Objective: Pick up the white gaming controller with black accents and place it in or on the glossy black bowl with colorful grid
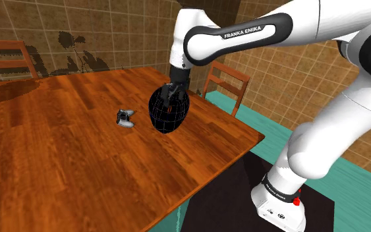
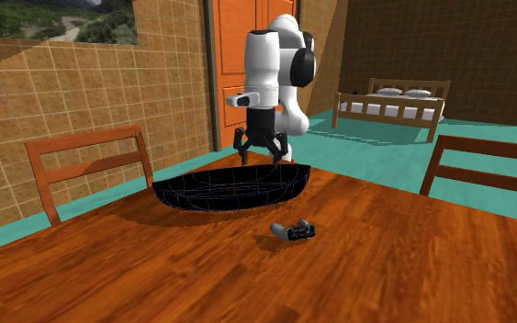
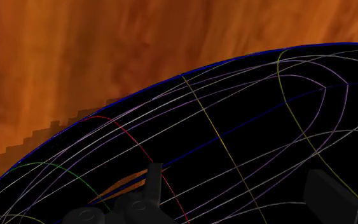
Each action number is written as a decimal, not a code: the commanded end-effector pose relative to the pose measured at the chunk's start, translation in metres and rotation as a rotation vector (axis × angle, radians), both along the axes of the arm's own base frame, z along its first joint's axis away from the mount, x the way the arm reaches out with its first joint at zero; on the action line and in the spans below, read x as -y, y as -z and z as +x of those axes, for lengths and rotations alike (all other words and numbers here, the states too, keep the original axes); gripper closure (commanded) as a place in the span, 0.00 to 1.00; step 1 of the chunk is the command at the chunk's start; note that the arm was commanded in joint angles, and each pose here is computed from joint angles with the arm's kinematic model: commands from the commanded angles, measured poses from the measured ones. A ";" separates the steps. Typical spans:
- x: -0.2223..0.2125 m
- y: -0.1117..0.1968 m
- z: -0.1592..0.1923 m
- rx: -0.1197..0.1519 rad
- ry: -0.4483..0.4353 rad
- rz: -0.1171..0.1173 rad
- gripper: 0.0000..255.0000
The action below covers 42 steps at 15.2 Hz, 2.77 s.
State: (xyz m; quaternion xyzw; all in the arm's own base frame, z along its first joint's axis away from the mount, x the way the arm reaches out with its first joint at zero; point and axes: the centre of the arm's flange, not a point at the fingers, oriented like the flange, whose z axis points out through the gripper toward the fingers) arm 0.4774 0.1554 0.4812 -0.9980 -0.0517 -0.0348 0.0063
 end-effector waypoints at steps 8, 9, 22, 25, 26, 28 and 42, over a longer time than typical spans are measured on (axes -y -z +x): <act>-0.079 0.017 0.077 0.063 0.004 0.038 0.00; -0.087 0.019 0.086 0.070 0.004 0.042 0.00; -0.102 0.061 0.104 0.080 0.005 0.048 0.00; -0.102 0.061 0.104 0.080 0.005 0.048 0.00; -0.102 0.061 0.104 0.080 0.005 0.048 0.00; -0.102 0.061 0.104 0.080 0.005 0.048 1.00; -0.172 0.036 0.089 0.070 0.387 0.011 0.00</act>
